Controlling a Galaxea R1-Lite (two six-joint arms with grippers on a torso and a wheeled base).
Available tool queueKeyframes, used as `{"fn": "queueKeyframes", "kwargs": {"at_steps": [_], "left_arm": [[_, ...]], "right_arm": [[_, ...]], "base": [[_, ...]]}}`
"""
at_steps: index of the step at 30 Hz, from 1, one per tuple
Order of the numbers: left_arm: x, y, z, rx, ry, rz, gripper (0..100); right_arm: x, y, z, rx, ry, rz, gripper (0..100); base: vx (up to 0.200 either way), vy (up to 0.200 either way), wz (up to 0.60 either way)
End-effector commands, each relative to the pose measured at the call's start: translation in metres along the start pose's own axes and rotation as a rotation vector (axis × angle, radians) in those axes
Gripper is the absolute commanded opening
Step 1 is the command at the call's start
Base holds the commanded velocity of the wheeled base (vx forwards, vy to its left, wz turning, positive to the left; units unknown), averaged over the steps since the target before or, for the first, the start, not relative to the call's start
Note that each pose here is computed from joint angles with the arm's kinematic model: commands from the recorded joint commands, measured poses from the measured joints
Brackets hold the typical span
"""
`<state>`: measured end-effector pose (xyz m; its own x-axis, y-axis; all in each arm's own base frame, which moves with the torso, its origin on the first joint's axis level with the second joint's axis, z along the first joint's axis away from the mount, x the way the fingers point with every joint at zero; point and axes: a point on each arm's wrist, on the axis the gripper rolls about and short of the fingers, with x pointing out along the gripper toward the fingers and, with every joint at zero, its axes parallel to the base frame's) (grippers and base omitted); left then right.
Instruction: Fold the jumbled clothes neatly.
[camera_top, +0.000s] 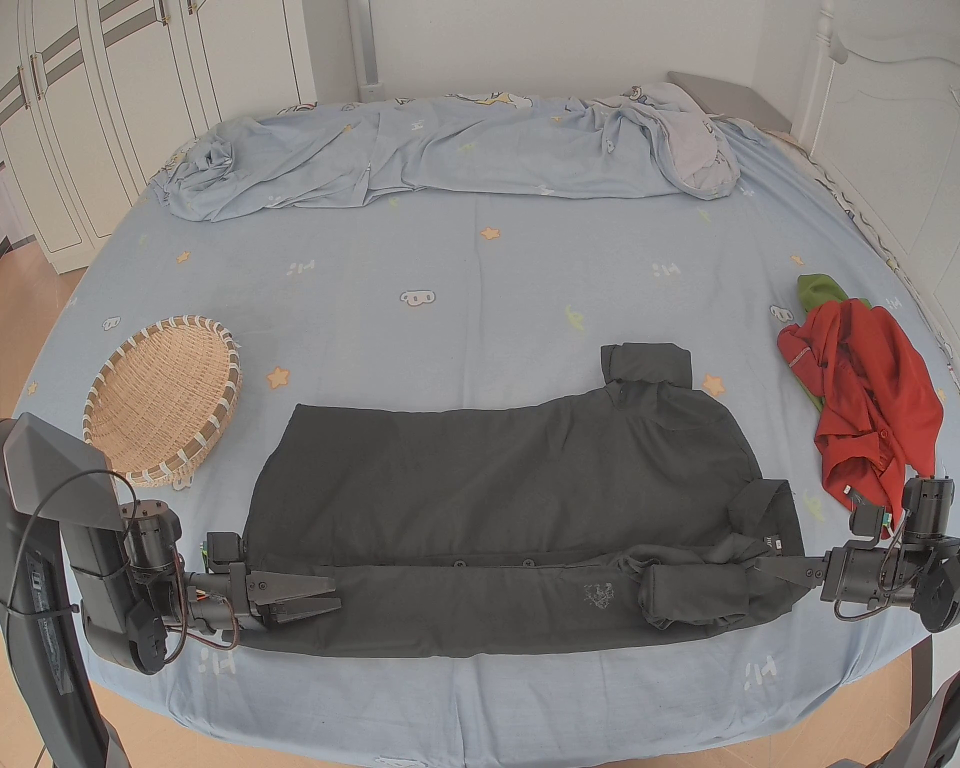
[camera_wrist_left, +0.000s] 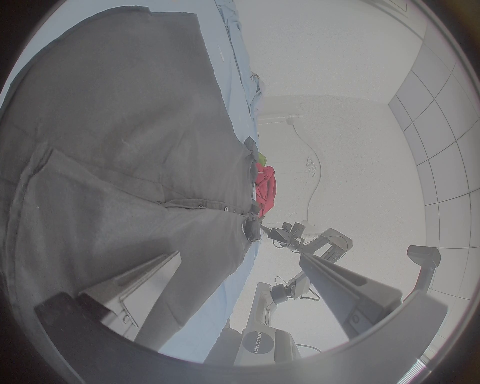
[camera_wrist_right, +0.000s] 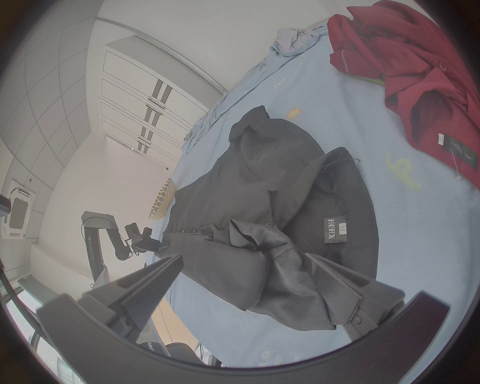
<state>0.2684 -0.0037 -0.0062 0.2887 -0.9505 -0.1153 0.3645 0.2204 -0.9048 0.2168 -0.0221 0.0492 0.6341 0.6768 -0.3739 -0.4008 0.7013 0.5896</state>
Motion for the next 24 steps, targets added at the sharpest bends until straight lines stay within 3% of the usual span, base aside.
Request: {"fn": "queueKeyframes", "kwargs": {"at_steps": [1,8,10,13,16,20,24], "left_arm": [[0.000,-0.002,0.001,0.020,-0.003,-0.004,100],[-0.002,-0.014,0.007,0.066,-0.014,-0.011,100],[-0.004,-0.024,0.011,0.099,-0.023,-0.017,100],[-0.007,-0.041,0.021,0.173,-0.047,-0.026,100],[-0.014,-0.058,0.047,0.246,-0.095,-0.039,100],[-0.019,-0.074,0.094,0.274,-0.151,-0.065,100],[-0.013,-0.075,0.132,0.308,-0.227,-0.069,100]], "right_arm": [[-0.001,-0.001,0.002,-0.004,-0.009,-0.003,100],[-0.010,0.015,0.043,-0.133,-0.139,0.025,100],[-0.006,0.016,0.060,-0.123,-0.170,0.043,100],[0.007,0.015,0.085,-0.044,-0.195,0.088,100],[0.023,0.013,0.114,-0.013,-0.223,0.134,100],[0.053,0.002,0.150,0.001,-0.240,0.185,100],[0.079,-0.011,0.176,0.018,-0.231,0.202,100]], "base": [[0.000,0.000,0.00],[0.000,0.000,0.00],[0.000,0.000,0.00],[0.000,0.000,0.00],[0.000,0.000,0.00],[0.000,0.000,0.00],[0.000,0.000,0.00]]}}
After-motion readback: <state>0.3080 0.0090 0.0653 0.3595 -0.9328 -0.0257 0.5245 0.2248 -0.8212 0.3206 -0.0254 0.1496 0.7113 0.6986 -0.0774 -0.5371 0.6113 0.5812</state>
